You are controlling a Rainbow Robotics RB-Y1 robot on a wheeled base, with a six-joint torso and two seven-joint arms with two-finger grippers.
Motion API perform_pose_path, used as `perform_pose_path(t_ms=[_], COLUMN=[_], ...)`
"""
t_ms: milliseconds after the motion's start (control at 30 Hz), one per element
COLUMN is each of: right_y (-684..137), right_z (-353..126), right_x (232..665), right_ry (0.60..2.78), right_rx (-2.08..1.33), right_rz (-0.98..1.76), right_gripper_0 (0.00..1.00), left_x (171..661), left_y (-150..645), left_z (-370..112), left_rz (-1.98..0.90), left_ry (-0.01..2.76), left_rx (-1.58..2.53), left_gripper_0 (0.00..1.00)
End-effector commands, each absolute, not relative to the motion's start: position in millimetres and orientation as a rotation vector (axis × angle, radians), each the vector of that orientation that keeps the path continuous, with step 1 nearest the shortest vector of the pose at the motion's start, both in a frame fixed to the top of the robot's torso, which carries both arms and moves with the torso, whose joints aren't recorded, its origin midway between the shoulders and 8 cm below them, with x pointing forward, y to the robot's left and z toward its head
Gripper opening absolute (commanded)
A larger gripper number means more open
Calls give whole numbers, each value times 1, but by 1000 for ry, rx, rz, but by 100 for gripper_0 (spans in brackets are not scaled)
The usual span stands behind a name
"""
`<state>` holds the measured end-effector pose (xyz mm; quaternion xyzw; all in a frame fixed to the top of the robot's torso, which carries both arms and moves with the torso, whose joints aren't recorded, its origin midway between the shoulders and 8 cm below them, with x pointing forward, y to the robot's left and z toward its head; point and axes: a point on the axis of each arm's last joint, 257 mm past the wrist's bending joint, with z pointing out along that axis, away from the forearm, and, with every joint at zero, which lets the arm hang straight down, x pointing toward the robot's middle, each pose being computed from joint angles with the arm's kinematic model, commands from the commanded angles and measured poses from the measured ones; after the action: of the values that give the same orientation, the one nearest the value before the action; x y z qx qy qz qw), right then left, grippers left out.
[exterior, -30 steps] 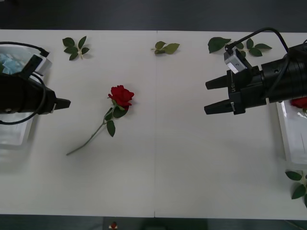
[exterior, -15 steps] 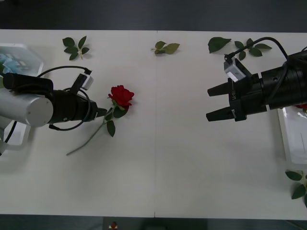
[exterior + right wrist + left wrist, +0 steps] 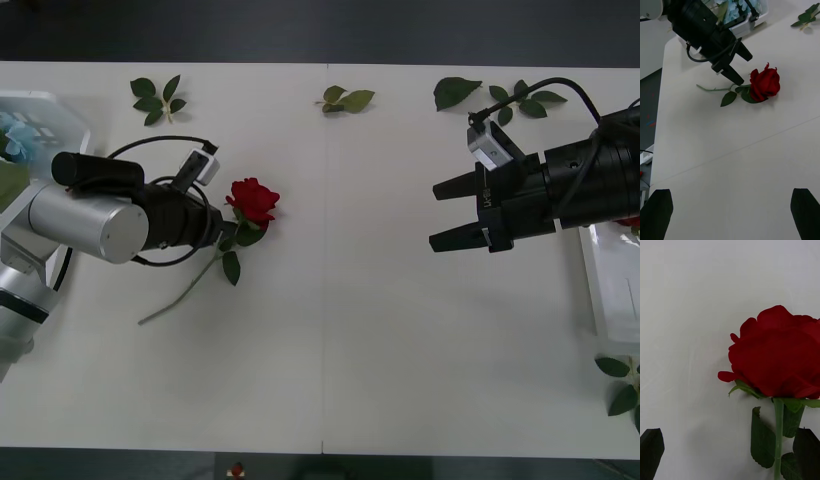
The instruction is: Put the red flowers into the right box and the blue flowers into the left box
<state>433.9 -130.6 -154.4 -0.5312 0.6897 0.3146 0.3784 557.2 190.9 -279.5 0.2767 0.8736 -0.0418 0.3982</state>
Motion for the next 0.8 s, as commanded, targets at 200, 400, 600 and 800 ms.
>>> perform_pose_path(t_ms=[200, 400, 600, 800], right_y=[-139, -139, -138, -138], right_z=[-154, -158, -163, -165], right_x=[429, 428, 428, 427], right_ry=[1764, 1772, 1781, 1784], right_rx=[-1380, -1380, -1374, -1376], right_rz=[780, 780, 778, 781], right_gripper_0=[91, 92, 92, 92], left_x=[557, 556, 558, 563], left_y=[180, 182, 179, 168], left_z=[-292, -297, -295, -273], left_rz=[-74, -72, -83, -122], left_ry=[2209, 2220, 2208, 2162], left_rx=[776, 775, 769, 744], left_gripper_0=[100, 42, 0, 0])
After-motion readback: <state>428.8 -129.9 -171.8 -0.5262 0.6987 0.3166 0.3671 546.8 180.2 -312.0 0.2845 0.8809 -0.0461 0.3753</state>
